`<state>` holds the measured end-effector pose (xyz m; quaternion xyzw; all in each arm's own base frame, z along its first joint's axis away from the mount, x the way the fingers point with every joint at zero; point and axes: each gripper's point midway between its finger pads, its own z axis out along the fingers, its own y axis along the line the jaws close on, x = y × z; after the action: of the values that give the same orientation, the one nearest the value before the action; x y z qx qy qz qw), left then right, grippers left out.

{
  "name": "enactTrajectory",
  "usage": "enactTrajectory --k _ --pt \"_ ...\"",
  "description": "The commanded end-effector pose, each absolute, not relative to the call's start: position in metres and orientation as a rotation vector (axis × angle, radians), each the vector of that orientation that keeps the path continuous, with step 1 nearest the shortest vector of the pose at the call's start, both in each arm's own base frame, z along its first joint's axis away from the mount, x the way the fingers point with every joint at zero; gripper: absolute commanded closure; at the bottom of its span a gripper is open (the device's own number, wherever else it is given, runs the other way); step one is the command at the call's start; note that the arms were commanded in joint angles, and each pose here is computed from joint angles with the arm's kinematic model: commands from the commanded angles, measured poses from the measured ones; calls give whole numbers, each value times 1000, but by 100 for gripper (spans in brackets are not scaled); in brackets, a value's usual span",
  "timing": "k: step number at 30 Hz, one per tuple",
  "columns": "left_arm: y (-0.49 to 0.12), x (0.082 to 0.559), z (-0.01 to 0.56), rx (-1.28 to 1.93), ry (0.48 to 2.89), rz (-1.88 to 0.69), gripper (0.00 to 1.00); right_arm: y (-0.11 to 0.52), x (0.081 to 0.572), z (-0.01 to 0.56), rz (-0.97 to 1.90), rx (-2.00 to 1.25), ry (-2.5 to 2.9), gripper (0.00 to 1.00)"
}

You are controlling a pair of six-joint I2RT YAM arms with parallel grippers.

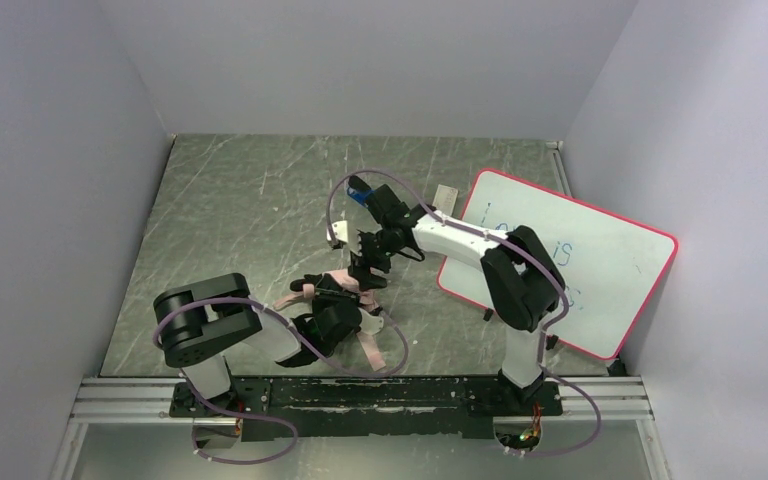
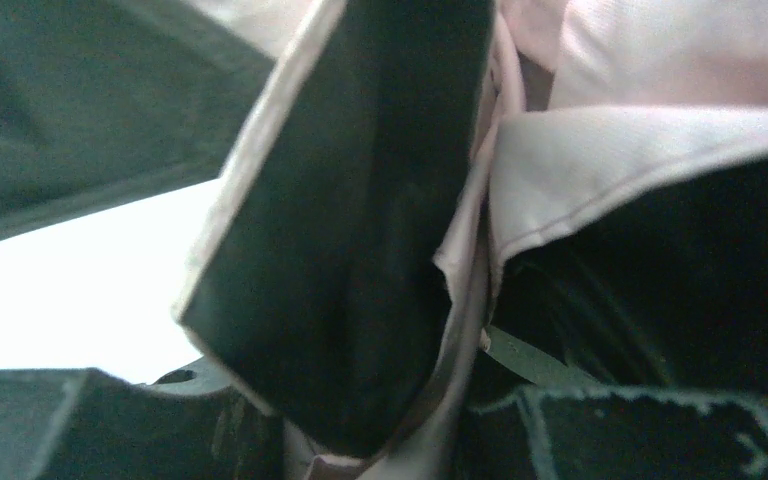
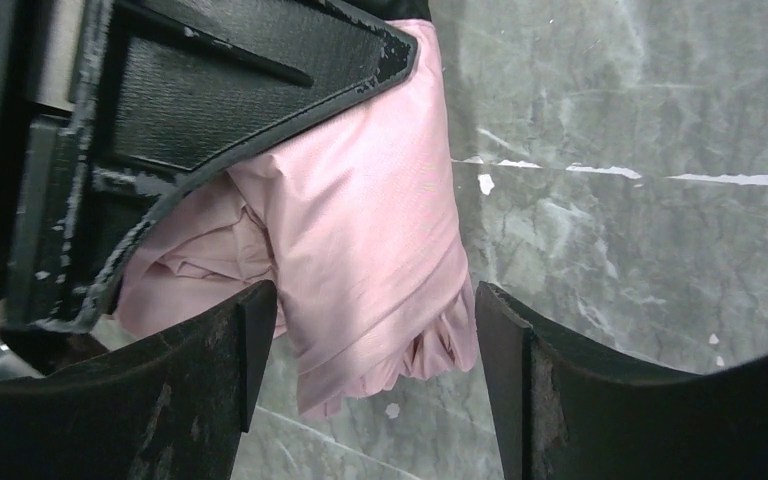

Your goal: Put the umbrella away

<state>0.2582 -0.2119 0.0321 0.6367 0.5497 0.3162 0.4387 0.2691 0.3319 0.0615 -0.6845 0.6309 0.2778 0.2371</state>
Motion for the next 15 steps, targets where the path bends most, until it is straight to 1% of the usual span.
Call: enactTrajectory --k 1,4,8,14,15 --pt "-199 245 8 1755 1334 825 95 338 277 50 705 -1908 1692 24" --pt "-198 244 9 1754 1328 823 95 342 282 41 659 -1921 1679 24" --pt "-198 244 9 1751 1328 821 95 344 274 24 671 -1989 1700 25" --pt "-198 245 12 1727 1331 820 95 328 270 -4 611 -2029 1792 32" --pt "-198 245 12 1726 1333 820 95 325 270 -8 590 -2031 1807 34"
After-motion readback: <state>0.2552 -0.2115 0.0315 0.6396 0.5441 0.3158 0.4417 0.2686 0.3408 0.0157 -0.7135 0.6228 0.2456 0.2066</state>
